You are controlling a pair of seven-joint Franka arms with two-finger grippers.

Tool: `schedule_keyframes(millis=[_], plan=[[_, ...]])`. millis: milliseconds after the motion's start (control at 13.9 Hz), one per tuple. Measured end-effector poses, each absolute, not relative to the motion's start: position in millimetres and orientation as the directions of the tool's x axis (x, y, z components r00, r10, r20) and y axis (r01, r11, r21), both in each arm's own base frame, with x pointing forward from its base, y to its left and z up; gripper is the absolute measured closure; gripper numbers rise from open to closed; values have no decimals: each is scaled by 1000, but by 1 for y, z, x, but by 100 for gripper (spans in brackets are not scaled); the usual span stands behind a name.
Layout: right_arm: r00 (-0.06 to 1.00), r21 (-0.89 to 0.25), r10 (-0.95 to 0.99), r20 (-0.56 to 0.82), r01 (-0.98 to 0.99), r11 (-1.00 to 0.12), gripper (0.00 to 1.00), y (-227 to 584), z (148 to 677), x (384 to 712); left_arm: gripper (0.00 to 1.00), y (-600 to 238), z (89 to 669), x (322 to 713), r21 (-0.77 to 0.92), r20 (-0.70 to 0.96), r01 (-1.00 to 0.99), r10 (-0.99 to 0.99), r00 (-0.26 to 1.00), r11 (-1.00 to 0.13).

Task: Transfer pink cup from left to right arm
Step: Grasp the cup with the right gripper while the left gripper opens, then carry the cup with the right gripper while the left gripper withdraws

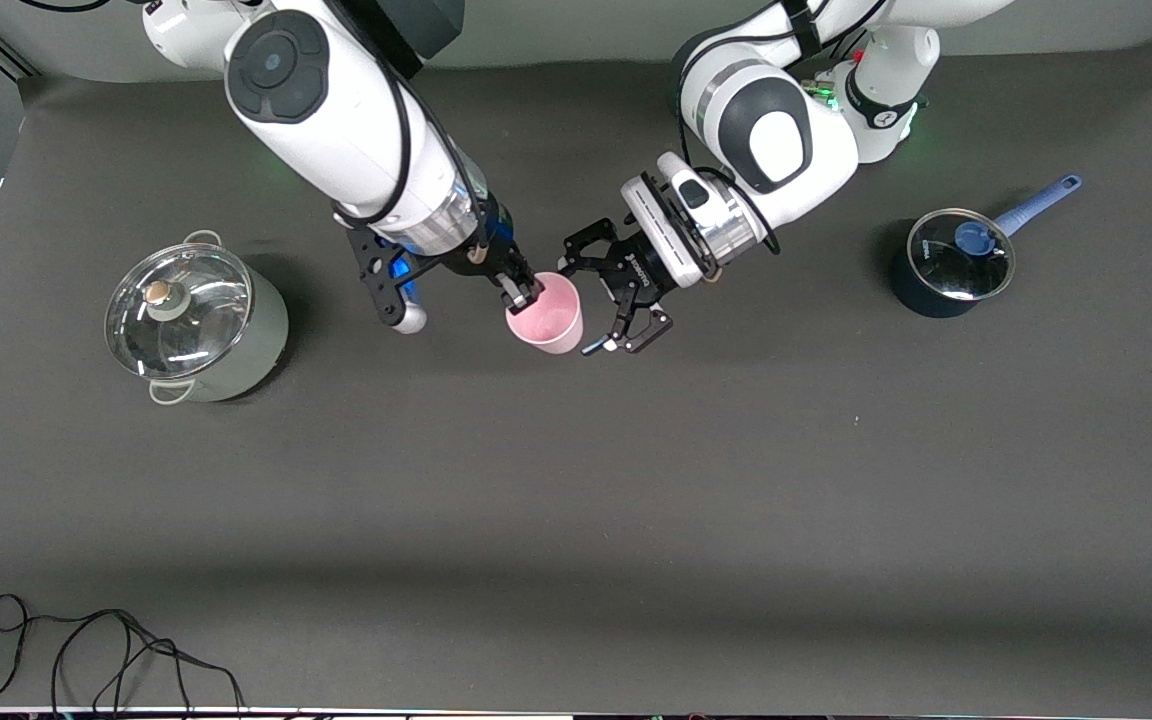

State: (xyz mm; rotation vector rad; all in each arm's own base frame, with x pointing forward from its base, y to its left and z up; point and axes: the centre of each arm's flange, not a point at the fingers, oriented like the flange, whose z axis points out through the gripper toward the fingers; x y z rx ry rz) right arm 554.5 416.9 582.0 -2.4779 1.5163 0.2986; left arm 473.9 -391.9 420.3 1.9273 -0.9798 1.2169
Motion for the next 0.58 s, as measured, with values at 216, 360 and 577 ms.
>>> schedule_keyframes(millis=[216,360,577], plan=[[558,-120,-787,-262,-828,-547,95,397,587,565,1,-377,410,480,135,900,-819,-277,337,-557],[640,-115,-727,-248,-765,-634,95,363,596,573,1,-360,399,492,144,884,-787,-280,375,-599],[740,-96,-627,-243,-662,-744,95,289,615,585,1,-320,381,513,147,864,-737,-277,420,-659]])
